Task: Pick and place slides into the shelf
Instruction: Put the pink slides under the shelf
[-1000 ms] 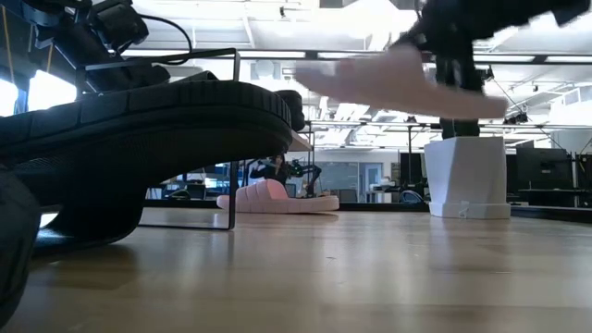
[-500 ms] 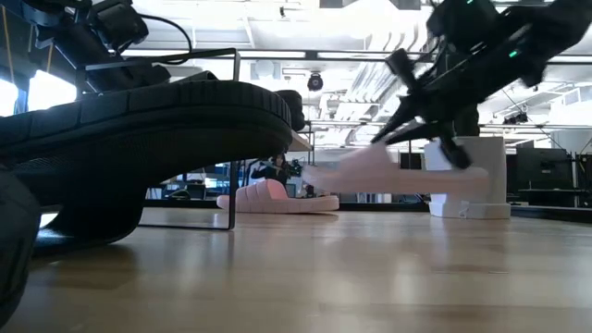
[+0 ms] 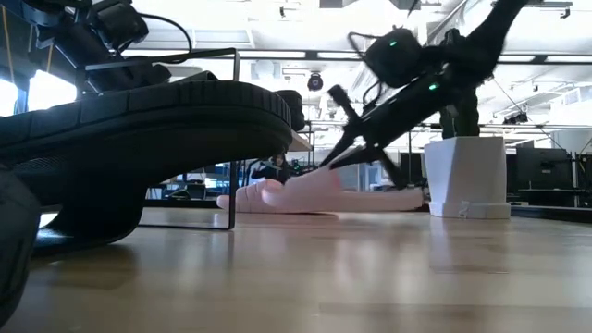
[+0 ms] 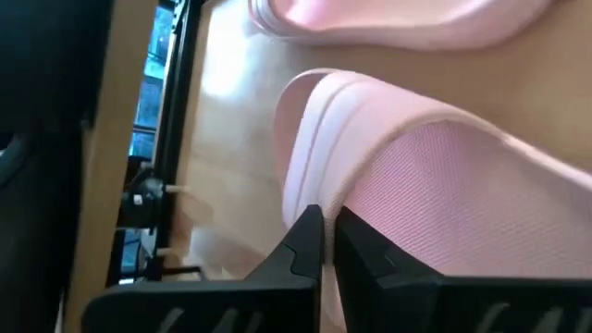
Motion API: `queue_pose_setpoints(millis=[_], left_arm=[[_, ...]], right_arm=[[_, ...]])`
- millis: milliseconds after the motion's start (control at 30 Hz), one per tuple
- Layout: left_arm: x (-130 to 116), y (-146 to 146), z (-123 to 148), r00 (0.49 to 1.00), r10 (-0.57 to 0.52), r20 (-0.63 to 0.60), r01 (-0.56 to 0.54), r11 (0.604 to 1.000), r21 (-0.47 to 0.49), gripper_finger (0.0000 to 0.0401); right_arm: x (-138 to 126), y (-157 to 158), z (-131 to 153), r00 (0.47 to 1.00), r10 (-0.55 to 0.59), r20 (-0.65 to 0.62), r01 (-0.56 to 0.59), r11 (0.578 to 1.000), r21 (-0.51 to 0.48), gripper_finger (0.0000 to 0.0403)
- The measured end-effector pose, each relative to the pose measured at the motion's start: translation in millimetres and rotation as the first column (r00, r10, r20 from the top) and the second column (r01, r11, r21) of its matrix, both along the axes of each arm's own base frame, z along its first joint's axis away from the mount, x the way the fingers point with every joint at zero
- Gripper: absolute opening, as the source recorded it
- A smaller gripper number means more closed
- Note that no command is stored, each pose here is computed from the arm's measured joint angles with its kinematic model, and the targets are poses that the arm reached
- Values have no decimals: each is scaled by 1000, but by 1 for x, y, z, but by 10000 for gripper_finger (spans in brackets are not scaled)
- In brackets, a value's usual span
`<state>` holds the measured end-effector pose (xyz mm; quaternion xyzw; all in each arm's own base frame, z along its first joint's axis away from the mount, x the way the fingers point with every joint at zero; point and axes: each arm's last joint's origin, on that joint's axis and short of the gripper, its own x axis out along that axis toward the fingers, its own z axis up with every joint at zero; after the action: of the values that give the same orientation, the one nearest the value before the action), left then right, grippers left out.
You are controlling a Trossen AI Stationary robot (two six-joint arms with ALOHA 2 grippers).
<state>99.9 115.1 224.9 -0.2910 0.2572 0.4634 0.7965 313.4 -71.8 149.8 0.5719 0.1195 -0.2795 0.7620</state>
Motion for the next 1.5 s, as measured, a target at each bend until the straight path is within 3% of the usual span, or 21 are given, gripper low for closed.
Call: queue_pose_setpoints(millis=[400,1167,1500], left_arm=[[0,0,0,1000,-3,2,3,1000,-2,1],[0,0,0,1000,-3,1,3,1000,-3,1],[0,0,0,1000,-3,1,3,1000,-4,1]], right_arm=[[30,-44,-14,999,34,0,-34,996,82,0],[30,-58,-12,997,83,-1,-83,994,70,2],[30,-59,-12,994,107,-11,-107,994,30,80]])
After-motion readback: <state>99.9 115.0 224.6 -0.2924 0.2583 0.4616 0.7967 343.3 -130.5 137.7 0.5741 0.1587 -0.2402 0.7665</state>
